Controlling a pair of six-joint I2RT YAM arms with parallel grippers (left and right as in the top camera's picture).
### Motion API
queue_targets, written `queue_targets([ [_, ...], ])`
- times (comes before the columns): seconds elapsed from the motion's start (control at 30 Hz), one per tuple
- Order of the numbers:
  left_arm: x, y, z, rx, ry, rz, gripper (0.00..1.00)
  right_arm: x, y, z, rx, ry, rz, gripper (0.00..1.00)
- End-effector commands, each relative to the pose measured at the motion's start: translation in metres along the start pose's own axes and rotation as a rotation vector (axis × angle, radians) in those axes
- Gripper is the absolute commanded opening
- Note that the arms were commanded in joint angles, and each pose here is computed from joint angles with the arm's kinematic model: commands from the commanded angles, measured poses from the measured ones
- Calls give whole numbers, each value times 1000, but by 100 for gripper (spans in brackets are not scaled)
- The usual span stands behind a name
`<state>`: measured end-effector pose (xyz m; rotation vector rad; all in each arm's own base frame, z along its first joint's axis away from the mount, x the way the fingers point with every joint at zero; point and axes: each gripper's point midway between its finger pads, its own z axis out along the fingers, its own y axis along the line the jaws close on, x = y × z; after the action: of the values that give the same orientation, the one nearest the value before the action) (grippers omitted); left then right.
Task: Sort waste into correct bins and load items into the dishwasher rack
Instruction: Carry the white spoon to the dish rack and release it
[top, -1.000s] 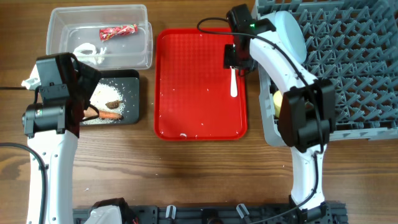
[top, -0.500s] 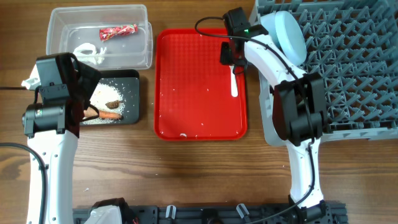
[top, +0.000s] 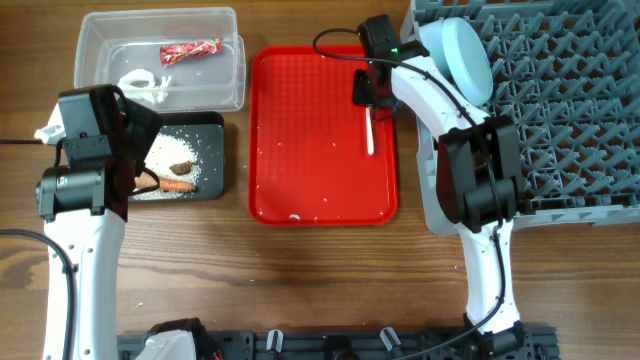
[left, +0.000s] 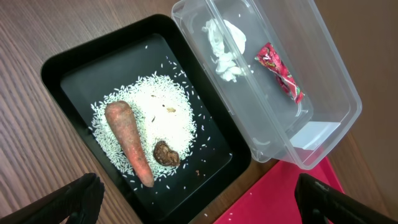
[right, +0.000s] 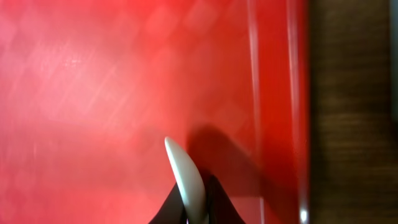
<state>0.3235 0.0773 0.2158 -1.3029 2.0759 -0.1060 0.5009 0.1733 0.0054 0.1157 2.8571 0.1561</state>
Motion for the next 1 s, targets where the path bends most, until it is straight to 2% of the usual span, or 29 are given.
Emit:
queue_targets([
  [0.0, -5, -4, -5, 13, -17, 6, 100, -10, 32, -63, -161, -42, -99, 4],
  [0.03, -5, -4, -5, 13, -17, 6, 100, -23, 43, -116, -219, -130, -144, 4],
  [0.07, -5, -4, -5, 13, -17, 6, 100, -29, 42, -150, -229, -190, -152, 4],
  [0.1, -5, -4, -5, 13, -17, 6, 100, -42, 32, -214, -235, -322, -189, 4],
  [0.13, -5, -4, -5, 13, -17, 6, 100, -49, 16, -245, -194, -395, -168, 4],
  [0.2, -5, -4, -5, 13, -17, 6, 100, -60, -27, -291, -68, -513, -99, 4],
  [0.3, -5, -4, -5, 13, -17, 6, 100, -68, -127, -347, 230, -650, 76, 4],
  [0.33, -5, -4, -5, 13, -17, 6, 100, -72, -162, -355, 332, -654, 46, 4],
  [0.4, -5, -4, -5, 13, -17, 6, 100, -83, -206, -349, 425, -619, -54, 4],
  [0.53, -5, -4, -5, 13, -17, 6, 100, -98, -229, -286, 357, -466, -450, 4],
  [0.63, -5, -4, -5, 13, -17, 6, 100, -96, -258, -229, 347, -344, -440, 4],
  [0.73, -5, -4, -5, 13, -17, 6, 100, -88, -258, -173, 263, -246, -481, 4],
  [0.87, -5, -4, -5, 13, -17, 6, 100, -86, -251, -149, 197, -227, -487, 5],
  [0.9, -5, -4, -5, 13, -17, 6, 100, -88, -251, -150, 195, -236, -478, 7],
  [0.97, -5, -4, -5, 13, -17, 6, 100, -89, -251, -150, 191, -245, -437, 28],
])
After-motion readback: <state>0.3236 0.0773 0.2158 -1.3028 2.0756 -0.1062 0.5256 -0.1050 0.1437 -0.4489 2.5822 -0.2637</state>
